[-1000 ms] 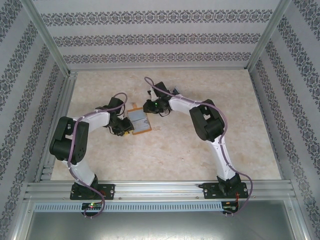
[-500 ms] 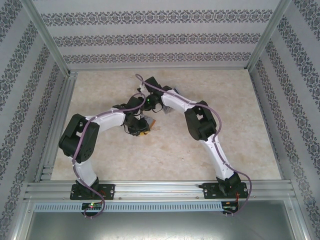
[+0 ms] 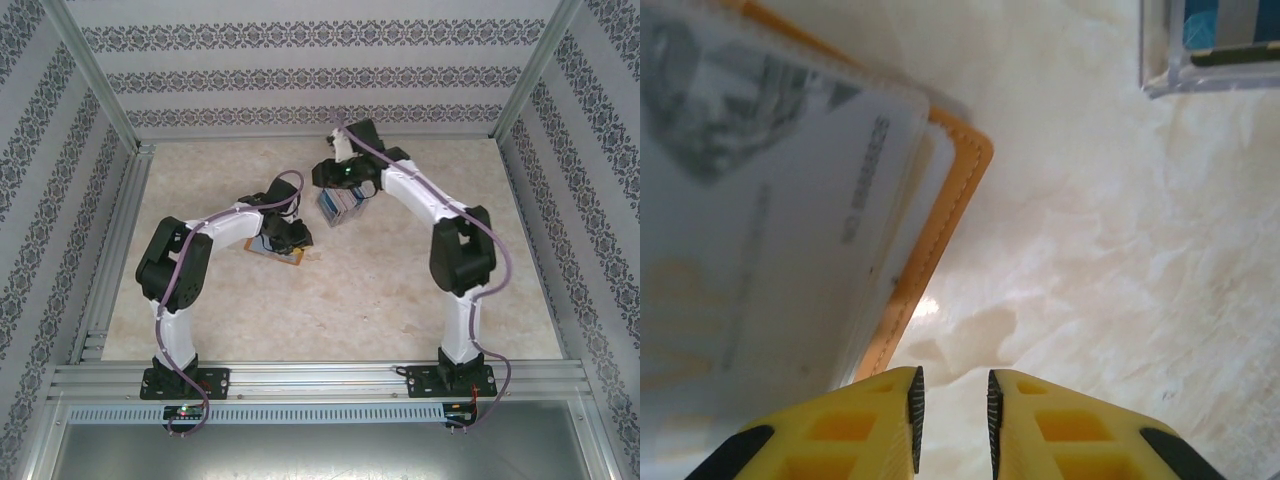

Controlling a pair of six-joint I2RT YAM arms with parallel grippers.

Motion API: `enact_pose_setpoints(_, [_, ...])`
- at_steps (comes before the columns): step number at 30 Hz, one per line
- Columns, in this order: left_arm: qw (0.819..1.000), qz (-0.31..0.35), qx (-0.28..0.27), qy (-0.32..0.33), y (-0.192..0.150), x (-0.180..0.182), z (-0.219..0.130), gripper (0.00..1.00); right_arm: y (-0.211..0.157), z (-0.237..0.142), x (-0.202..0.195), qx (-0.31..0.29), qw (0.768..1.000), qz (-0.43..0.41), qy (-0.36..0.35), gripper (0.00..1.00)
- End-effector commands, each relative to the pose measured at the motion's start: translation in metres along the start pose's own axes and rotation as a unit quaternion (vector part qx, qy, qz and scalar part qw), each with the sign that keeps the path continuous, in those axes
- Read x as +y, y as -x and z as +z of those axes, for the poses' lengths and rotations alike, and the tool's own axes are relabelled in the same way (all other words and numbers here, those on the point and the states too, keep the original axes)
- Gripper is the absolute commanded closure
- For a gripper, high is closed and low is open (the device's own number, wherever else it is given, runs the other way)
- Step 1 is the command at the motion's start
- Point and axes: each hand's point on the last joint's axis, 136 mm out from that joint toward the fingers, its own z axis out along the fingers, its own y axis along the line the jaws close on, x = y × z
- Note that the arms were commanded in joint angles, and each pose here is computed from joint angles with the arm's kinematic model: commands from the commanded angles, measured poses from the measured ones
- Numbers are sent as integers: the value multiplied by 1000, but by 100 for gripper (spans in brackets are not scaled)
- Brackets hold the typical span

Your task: Put the credit cards into the card holder

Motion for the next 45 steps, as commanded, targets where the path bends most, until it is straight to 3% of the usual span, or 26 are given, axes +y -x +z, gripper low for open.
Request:
enact_pose_setpoints(1, [1000,24,-18,0,14,-14,-7,74,5,-26,-26,-32,998,-20,-42,58])
enact_pose_setpoints(8, [997,41,-67,-14,54,-40,-7,74,25,-62,-78,-72,994,70,-31,53])
enact_pose_setpoints(18, [995,36,-82,-39,87,-70,-5,72,23,-41,-126,-21,986,163,3,48])
enact_pose_setpoints(34, [996,31,-62,-62,100,-81,4,71,0,8,-131,78,981,180,9,46])
enact_pose_setpoints(45, [995,24,-59,-72,93,-78,4,71,-15,10,-107,102,982,159,8,46])
